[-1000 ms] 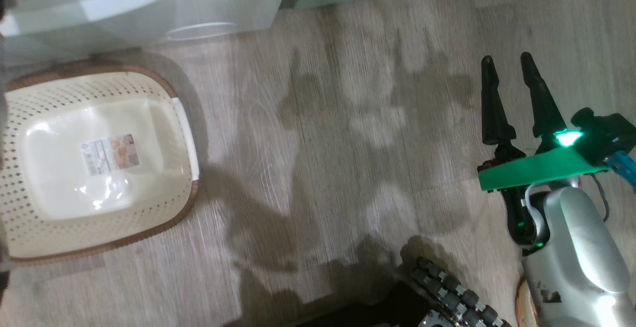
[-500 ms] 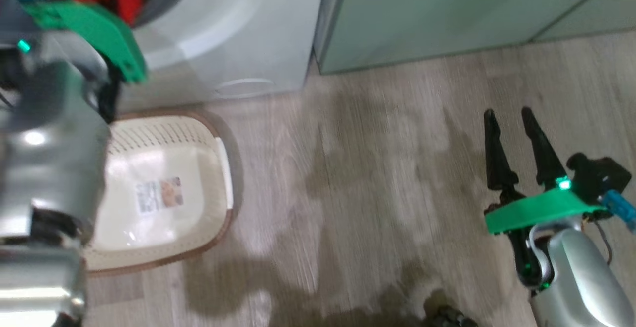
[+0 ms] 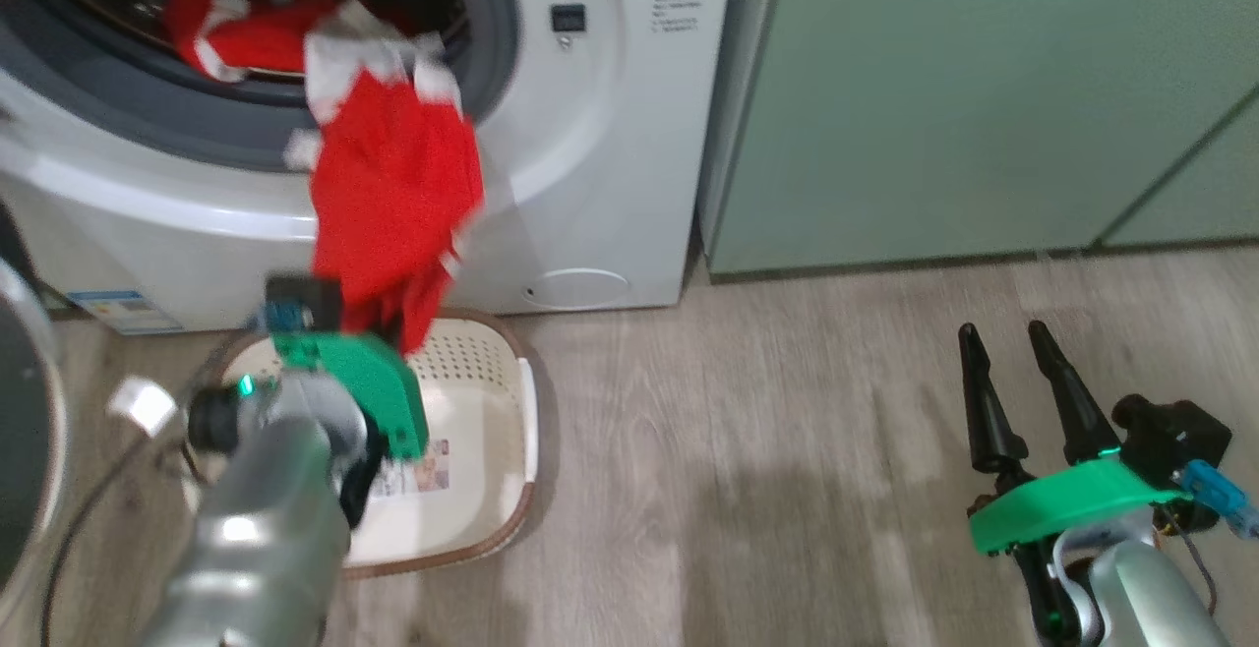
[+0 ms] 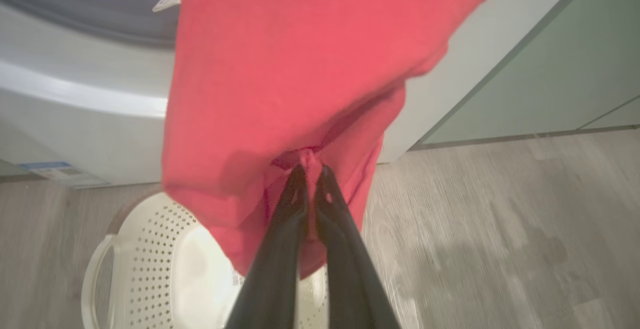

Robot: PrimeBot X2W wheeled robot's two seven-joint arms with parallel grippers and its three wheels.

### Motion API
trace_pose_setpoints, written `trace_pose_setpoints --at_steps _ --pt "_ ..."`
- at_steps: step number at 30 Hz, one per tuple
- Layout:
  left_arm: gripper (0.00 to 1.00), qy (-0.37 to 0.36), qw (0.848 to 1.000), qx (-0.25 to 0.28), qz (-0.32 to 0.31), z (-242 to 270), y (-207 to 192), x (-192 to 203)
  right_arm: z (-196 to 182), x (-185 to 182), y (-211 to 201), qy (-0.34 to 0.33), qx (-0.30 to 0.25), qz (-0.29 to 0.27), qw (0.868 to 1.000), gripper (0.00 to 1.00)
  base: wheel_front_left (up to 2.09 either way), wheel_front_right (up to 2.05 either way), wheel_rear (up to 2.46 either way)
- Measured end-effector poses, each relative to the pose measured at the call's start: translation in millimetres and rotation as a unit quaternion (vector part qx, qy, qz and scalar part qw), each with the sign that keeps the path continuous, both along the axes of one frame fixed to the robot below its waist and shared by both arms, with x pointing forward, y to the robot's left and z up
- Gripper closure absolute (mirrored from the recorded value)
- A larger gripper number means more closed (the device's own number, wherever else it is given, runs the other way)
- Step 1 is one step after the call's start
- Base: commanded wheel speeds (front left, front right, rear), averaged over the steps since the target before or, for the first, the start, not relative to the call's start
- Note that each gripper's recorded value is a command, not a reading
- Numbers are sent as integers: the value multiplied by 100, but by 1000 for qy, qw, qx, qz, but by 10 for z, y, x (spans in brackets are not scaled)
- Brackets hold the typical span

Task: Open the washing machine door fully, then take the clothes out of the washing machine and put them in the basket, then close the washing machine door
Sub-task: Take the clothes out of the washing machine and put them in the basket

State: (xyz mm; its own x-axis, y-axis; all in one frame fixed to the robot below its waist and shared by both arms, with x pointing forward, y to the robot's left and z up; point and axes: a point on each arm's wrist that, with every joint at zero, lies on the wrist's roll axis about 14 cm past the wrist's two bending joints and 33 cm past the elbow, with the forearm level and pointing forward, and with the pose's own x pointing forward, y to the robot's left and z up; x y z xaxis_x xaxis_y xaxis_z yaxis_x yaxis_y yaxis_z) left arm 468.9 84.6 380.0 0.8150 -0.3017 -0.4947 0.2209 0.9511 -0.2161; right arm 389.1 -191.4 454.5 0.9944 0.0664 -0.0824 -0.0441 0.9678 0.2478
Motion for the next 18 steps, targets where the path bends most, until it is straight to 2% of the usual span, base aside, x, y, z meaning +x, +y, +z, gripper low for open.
trace_pose_setpoints --at_steps 10,18 --pt "100 81 997 11 19 -437 248 -590 51 31 140 -8 3 23 1000 0 0 0 0" --pt "100 150 988 11 37 -836 340 -696 -143 85 38 19 -5 14 1000 0 0 0 0"
